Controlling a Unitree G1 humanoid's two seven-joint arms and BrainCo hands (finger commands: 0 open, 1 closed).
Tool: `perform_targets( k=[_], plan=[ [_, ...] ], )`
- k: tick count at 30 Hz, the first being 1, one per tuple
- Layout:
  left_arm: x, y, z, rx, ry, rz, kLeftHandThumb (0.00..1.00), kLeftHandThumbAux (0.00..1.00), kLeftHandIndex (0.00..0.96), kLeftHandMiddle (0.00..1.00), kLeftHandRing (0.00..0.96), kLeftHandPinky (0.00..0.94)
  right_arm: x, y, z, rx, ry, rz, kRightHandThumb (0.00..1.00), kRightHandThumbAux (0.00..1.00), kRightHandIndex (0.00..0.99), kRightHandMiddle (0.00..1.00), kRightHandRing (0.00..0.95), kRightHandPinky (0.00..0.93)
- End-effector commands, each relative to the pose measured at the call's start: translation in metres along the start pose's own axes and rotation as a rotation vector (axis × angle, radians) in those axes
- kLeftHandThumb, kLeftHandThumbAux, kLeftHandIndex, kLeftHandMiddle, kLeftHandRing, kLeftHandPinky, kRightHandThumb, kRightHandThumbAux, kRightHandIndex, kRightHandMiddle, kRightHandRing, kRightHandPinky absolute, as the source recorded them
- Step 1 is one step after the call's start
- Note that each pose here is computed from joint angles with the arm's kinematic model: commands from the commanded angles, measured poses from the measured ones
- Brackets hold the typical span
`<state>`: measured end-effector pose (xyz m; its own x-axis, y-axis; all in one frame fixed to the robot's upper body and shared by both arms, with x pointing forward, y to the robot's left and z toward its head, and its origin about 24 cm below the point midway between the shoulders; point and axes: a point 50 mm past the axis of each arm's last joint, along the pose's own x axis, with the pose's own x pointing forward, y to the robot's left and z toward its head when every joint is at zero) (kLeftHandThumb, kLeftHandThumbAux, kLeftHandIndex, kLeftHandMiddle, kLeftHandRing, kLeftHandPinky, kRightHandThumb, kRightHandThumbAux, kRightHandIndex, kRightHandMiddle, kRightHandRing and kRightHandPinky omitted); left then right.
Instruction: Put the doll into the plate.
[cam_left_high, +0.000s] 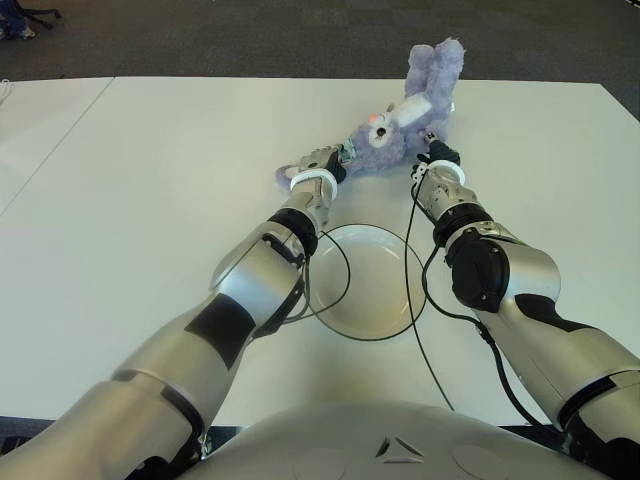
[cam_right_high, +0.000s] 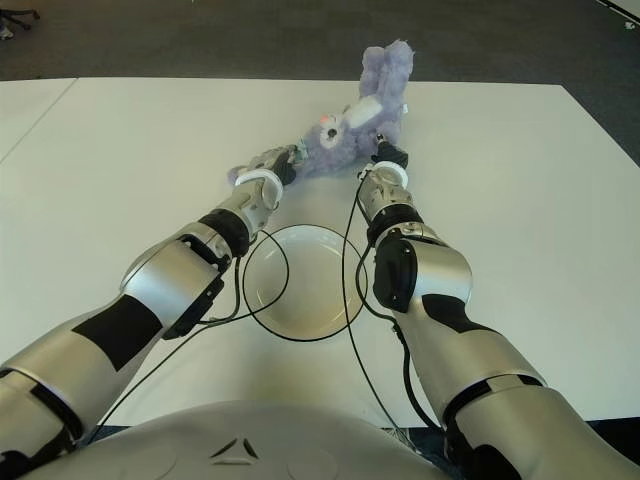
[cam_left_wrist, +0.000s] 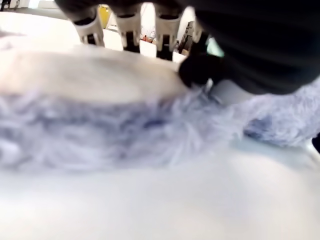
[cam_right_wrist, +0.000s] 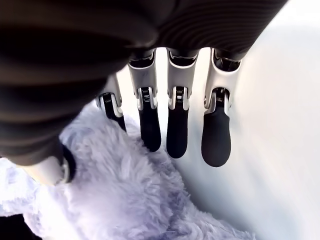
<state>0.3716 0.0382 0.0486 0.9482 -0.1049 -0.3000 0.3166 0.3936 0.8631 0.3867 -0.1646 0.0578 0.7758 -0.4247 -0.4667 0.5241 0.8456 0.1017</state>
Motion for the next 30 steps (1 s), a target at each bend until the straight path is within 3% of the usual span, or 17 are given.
perform_targets(
  k=[1,4,5,6,20,22,30],
  plan=[
    [-0.011,-0.036,0.011,-0.114,0.013,-0.092,0.938,0.563,0.196,0.395,0.469,0.497,-0.001,-0.002,-0.021,-0.046,0.067,0.009,0.713,0.692,0.429,0.528,0.527,0.555],
    [-0.011,-0.035,0.009,-0.164,0.032,-0.094,0.998,0.625,0.244,0.449,0.485,0.489,-0.001,-0.001,-0.022,-0.055,0.068,0.020,0.716,0.693,0.429,0.543,0.544,0.557],
    [-0.010,-0.035,0.008,-0.174,0.036,-0.093,0.999,0.646,0.350,0.500,0.507,0.484,-0.001,-0.001,-0.022,-0.058,0.068,0.022,0.717,0.694,0.429,0.548,0.550,0.560],
    [-0.010,-0.035,0.008,-0.182,0.039,-0.093,0.999,0.652,0.373,0.506,0.511,0.484,-0.001,-0.001,-0.022,-0.060,0.068,0.023,0.718,0.694,0.429,0.550,0.553,0.562],
    [-0.009,-0.031,-0.004,-0.134,0.060,-0.065,1.000,0.660,0.383,0.447,0.471,0.522,0.000,-0.003,-0.022,-0.069,0.070,0.013,0.720,0.697,0.429,0.552,0.560,0.556],
    [-0.009,-0.031,-0.005,-0.112,0.060,-0.058,0.953,0.651,0.392,0.487,0.512,0.676,0.000,-0.004,-0.021,-0.071,0.067,0.011,0.720,0.698,0.429,0.550,0.561,0.549],
    [-0.008,-0.028,-0.007,-0.092,0.072,-0.045,0.946,0.651,0.387,0.505,0.526,0.751,0.001,-0.006,-0.018,-0.056,0.056,0.006,0.720,0.699,0.429,0.556,0.569,0.571]
  ],
)
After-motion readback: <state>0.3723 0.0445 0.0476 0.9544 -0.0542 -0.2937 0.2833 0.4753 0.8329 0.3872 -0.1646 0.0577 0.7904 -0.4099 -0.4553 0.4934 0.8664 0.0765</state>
